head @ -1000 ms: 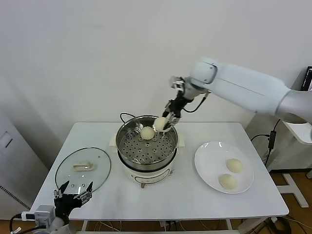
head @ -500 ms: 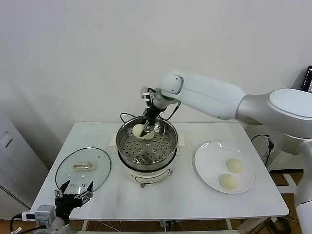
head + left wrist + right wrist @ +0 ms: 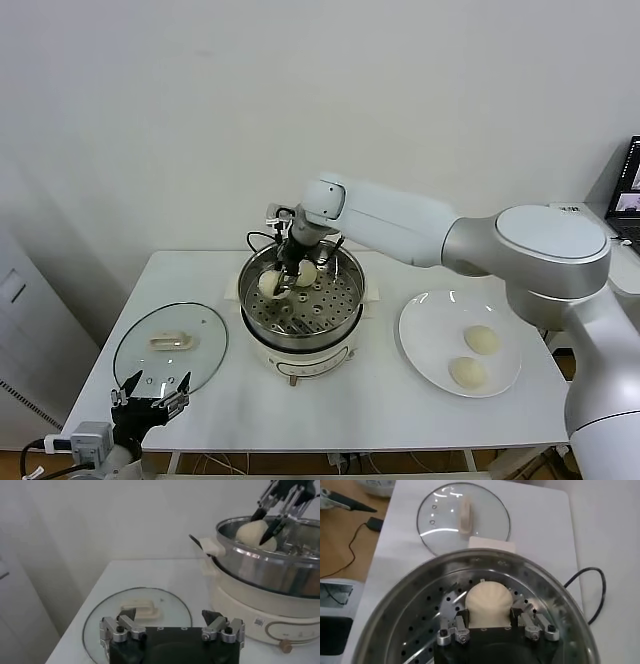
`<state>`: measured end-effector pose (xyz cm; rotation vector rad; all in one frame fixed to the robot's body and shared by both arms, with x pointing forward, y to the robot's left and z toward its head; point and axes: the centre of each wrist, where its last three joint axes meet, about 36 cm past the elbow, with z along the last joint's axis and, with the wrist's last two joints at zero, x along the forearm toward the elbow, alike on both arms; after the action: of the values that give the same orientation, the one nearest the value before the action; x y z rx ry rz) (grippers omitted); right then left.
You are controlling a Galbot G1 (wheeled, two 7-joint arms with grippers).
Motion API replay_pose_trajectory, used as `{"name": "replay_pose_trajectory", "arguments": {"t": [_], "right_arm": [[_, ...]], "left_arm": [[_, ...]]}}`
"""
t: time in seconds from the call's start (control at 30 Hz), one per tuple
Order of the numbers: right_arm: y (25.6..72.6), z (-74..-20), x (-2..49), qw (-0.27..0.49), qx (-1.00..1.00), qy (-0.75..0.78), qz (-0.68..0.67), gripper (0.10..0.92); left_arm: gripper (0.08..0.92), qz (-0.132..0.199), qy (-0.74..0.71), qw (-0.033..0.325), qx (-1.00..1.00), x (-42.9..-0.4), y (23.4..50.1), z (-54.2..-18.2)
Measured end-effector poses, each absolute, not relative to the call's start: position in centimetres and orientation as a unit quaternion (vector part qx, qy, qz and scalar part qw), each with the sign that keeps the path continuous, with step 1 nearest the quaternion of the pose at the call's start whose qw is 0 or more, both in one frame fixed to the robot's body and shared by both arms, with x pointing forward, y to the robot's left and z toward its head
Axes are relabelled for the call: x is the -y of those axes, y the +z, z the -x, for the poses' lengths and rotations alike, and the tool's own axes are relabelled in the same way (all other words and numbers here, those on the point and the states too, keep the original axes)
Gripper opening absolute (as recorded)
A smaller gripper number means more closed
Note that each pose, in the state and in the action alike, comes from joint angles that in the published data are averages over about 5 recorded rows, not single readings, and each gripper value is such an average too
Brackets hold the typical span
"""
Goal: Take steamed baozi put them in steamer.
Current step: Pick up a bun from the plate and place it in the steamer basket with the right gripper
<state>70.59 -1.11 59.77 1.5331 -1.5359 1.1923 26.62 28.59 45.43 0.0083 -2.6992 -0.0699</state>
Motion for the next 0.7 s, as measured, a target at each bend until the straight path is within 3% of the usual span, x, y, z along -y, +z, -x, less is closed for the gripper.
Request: {"name": "replay_pose_trajectory", "arguments": {"t": [0.3, 0.57, 0.7], "right_arm": [[58.2, -70.4, 0.5, 0.329, 0.586, 0.458, -0.582, 0.536], [59.1, -70.7, 0.7, 0.318, 0.594, 0.458, -0.58, 0.76], [61.1, -71.1, 1.7, 0.309, 0.594, 0.466, -0.578, 0.816]], "left_arm": [[0.823, -0.003, -0.025, 0.218, 0.976, -28.6, 45.5, -26.6], [0.823, -0.005, -0.024, 0.218, 0.976, -28.6, 45.4, -26.5], [0.823, -0.006, -0.023, 0.218, 0.976, -28.6, 45.5, -26.4]]}}
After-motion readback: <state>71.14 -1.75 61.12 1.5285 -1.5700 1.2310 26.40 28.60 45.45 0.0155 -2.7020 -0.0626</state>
